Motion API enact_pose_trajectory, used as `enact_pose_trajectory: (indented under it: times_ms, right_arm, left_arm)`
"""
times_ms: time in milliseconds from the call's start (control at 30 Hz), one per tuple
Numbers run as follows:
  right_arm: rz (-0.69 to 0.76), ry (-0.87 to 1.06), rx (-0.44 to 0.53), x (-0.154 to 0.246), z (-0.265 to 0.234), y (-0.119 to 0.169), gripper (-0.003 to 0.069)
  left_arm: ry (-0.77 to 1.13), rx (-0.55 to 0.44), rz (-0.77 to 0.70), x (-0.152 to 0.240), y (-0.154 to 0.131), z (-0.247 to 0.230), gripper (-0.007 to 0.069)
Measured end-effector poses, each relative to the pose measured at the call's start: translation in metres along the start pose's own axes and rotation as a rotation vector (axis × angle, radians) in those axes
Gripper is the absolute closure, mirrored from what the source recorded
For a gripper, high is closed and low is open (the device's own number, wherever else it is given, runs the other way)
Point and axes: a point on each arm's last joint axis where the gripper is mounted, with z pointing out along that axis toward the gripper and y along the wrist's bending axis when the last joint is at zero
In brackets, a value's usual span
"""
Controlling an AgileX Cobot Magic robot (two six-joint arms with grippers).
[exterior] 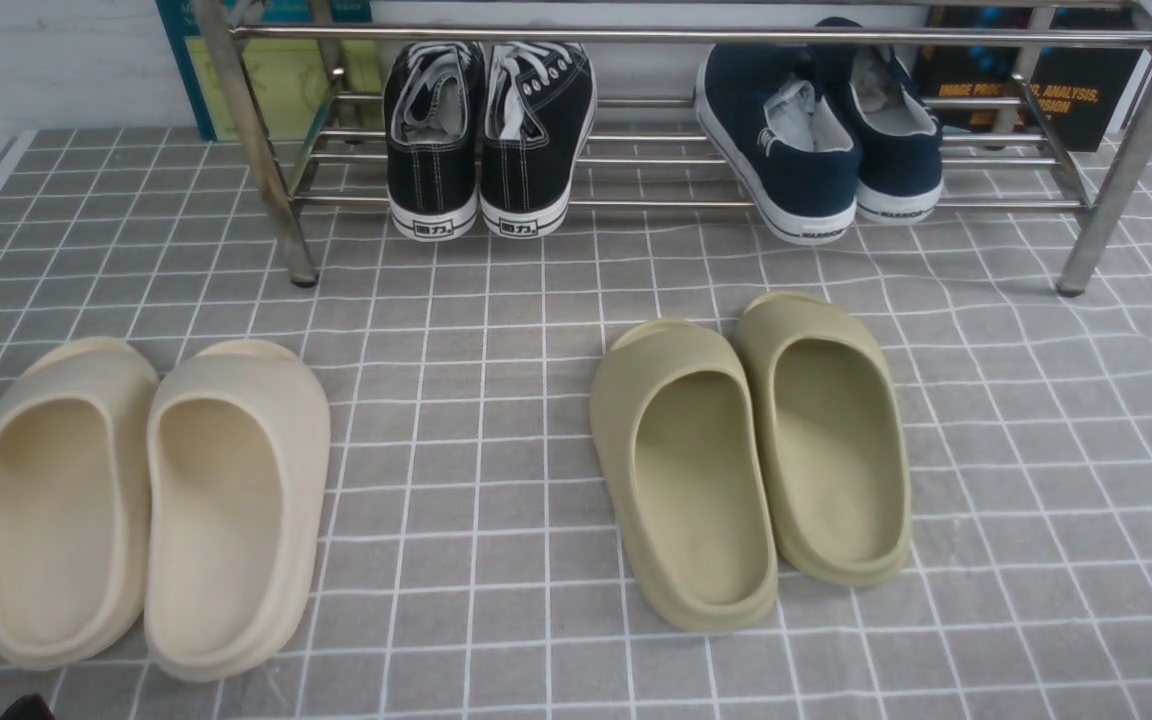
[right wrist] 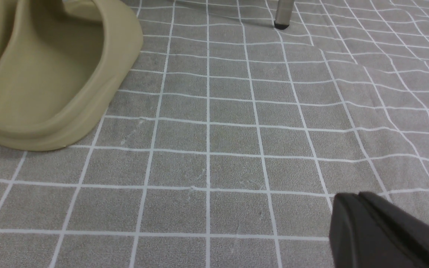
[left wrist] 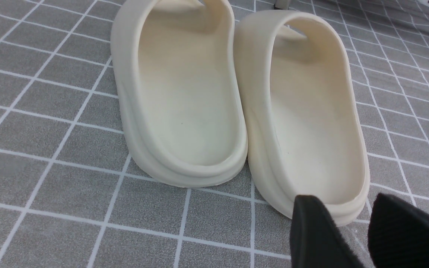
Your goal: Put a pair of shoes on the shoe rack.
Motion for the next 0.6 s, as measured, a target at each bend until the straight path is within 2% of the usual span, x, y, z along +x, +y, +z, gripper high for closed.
enact_pose_trajectory:
  times_ms: [600]
  right_arm:
    - [-0.001,0.001,0.000,0.0001,0.0000,0.0000,0.0644]
  left_arm:
    - [0.000,0.000,-0.001,0.0000,0.0000,0.0000,0.0388]
